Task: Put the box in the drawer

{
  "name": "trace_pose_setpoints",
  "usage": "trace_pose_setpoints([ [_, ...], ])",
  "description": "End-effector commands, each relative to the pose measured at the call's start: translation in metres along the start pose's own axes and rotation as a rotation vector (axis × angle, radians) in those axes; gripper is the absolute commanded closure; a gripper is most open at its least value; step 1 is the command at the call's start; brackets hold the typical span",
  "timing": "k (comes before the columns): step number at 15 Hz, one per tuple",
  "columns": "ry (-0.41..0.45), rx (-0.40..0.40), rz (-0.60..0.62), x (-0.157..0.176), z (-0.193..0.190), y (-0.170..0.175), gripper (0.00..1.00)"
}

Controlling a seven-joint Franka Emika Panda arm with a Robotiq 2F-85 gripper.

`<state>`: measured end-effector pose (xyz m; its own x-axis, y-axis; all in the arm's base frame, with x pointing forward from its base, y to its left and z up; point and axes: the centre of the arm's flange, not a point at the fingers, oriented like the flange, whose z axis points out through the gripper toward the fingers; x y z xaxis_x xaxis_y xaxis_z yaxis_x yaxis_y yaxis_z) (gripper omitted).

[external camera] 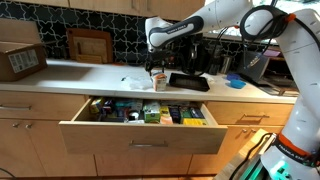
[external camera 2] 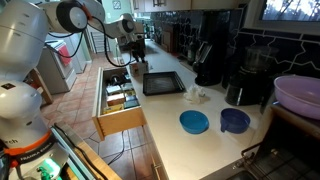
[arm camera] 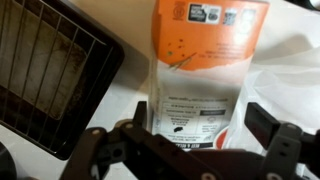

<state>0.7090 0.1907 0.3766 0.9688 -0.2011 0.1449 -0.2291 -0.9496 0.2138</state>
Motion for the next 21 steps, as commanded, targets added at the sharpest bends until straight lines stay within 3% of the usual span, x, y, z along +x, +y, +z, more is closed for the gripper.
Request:
trace_pose_setpoints([
  [1, -0.03, 0.056, 0.038, 0.009, 0.009, -0.003, 0.0],
  [6, -0.074, 0.153, 0.109, 0.012, 0.018, 0.012, 0.0],
  [11, -0.018, 0.232, 0.12, 0.019, 0.026, 0.024, 0.0],
  [21, 0.047, 0.15, -0.082, 0.017, 0.027, 0.024, 0.0],
])
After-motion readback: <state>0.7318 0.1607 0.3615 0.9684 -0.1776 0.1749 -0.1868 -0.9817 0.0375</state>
